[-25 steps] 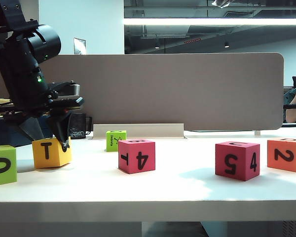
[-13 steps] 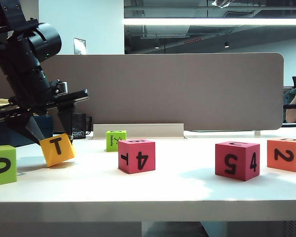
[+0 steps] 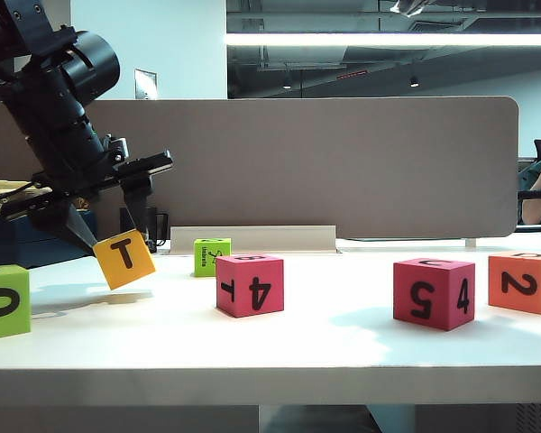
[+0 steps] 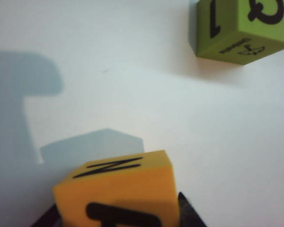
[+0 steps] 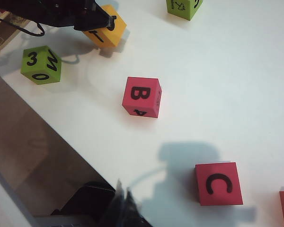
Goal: Select the appropriate blocks from the scattered letter blocks on the table and arrange them in a row to spell out "ABCD".
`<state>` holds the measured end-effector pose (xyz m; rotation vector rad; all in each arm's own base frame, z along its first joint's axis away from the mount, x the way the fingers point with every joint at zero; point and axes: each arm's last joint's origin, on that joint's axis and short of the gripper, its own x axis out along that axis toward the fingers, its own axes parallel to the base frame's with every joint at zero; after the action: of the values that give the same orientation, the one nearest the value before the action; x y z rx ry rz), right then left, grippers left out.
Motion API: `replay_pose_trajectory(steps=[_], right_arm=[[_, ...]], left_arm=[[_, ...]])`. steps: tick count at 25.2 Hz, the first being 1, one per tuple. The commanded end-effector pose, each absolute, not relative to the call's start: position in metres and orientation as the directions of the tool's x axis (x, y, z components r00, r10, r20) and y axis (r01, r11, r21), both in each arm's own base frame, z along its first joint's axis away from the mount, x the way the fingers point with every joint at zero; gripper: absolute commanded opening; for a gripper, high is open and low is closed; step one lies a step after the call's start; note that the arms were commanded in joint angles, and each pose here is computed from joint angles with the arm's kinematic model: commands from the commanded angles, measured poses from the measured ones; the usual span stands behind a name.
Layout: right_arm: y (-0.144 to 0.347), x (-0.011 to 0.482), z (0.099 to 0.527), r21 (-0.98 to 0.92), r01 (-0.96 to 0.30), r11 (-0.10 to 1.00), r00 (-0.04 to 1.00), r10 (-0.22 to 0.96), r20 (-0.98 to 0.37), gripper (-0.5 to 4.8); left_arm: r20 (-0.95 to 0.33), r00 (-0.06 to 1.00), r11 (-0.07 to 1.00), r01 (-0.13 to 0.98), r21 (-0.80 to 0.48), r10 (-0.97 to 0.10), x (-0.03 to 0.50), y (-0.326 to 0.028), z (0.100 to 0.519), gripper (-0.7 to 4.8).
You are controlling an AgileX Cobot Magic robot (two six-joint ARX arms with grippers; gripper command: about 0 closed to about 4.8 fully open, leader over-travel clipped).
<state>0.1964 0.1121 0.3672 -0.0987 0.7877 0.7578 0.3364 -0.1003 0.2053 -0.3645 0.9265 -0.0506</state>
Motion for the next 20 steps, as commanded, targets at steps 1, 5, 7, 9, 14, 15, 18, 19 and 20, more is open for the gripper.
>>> replay_pose_trajectory(steps=[1,5,7,9,14,15,18,19,20], right_arm=[[0.1122,0.196,0.369,0.184,-0.654,0.734,0.466,0.583,-0.666,-0.02],[0.1122,0.196,0.369,0.184,-0.654,0.734,0.466,0.583,-0.666,-0.02],[0.1122,0.196,0.369,0.184,-0.654,0.734,0.466,0.583,-0.666,-0.02],[0.1121,0.196,0.3689,0.184,-0.654,0.734,0.466,0.582,-0.666,-0.02],[0.1121,0.1959,0.3689,0.185,-0.653,0.734,0.465,0.582,-0.667,-0.02],[0.1121,0.1959,0.3688,0.185,-0.653,0.734,0.465,0.582,-0.667,-0.02],[0.1121,0.1958,0.3687,0.185,-0.653,0.734,0.464,0.582,-0.668,-0.02],[0.1121,0.1958,0.3687,0.185,-0.653,0.734,0.464,0.582,-0.668,-0.02],[0.1121,0.1958,0.3687,0.185,-0.653,0.734,0.464,0.582,-0.668,-0.02]], left_arm=[[-0.775,0.608,0.942,-0.131,-0.309,-0.17,0.3358,-0.0998,0.2063,2.47],[-0.779,0.615,0.938,-0.185,-0.294,-0.123,0.3356,-0.0983,0.2059,2.46],[-0.776,0.623,0.914,-0.25,-0.319,-0.1,0.336,-0.0977,0.2061,2.46],[-0.768,0.634,0.893,-0.293,-0.342,-0.086,0.3368,-0.0974,0.2067,2.45],[-0.754,0.657,0.764,-0.484,-0.427,-0.005,0.3378,-0.0953,0.2075,2.46],[-0.752,0.659,0.757,-0.488,-0.434,-0.006,0.3381,-0.0954,0.2077,2.46],[-0.751,0.661,0.758,-0.487,-0.435,-0.006,0.3382,-0.0954,0.2078,2.47],[-0.751,0.661,0.759,-0.486,-0.434,-0.006,0.3382,-0.0954,0.2078,2.47],[-0.751,0.661,0.761,-0.484,-0.432,-0.006,0.3382,-0.0954,0.2078,2.78]])
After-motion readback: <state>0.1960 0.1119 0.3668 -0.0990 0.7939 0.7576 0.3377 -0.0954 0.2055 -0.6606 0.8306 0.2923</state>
